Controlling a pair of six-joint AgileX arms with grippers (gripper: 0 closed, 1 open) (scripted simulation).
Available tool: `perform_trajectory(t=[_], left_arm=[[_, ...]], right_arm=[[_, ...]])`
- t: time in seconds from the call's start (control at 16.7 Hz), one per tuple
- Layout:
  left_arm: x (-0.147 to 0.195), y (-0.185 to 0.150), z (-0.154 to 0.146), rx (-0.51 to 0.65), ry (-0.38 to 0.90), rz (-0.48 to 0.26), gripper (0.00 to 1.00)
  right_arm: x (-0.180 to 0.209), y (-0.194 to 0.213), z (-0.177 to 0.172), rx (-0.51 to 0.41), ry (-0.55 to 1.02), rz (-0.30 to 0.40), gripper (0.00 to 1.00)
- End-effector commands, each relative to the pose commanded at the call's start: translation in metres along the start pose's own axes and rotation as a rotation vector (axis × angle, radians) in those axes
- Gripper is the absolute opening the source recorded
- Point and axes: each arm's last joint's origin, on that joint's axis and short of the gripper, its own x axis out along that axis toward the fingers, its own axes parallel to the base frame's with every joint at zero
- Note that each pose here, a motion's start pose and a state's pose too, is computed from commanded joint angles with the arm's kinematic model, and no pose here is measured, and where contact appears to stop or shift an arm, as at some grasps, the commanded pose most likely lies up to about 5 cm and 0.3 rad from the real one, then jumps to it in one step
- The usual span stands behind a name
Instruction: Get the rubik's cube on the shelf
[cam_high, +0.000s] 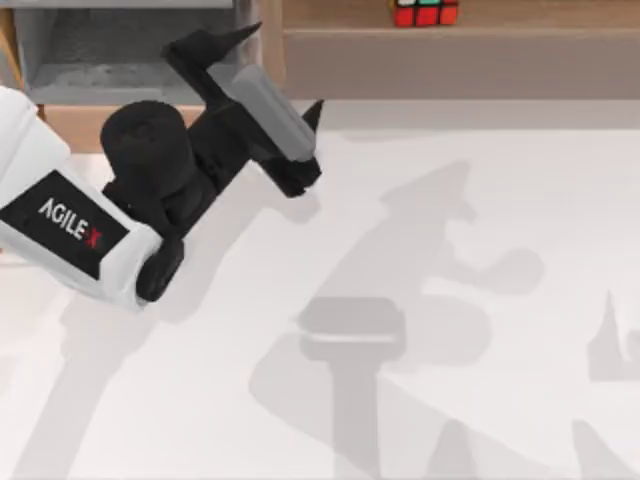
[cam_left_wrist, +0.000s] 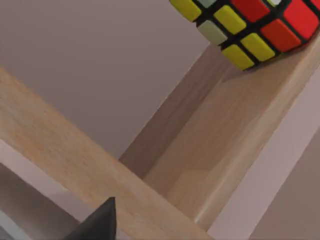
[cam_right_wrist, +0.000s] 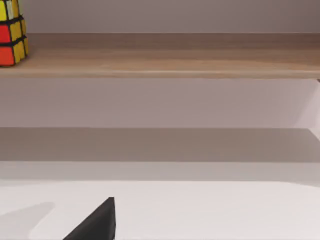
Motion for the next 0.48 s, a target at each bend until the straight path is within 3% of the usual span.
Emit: perform_trajectory(t=[0.24,0.48], left_arm=[[-0.087,0.039,-0.056,0.205,0.064,-0.038,1.00],[-0.173,0.068,-0.095,0.373,0.181,-0.028,1.00]], right_arm=[[0.000,0.000,0.000,0.000,0.000,0.000,1.00],[0.000,0.000,0.000,0.000,0.000,0.000,1.00]])
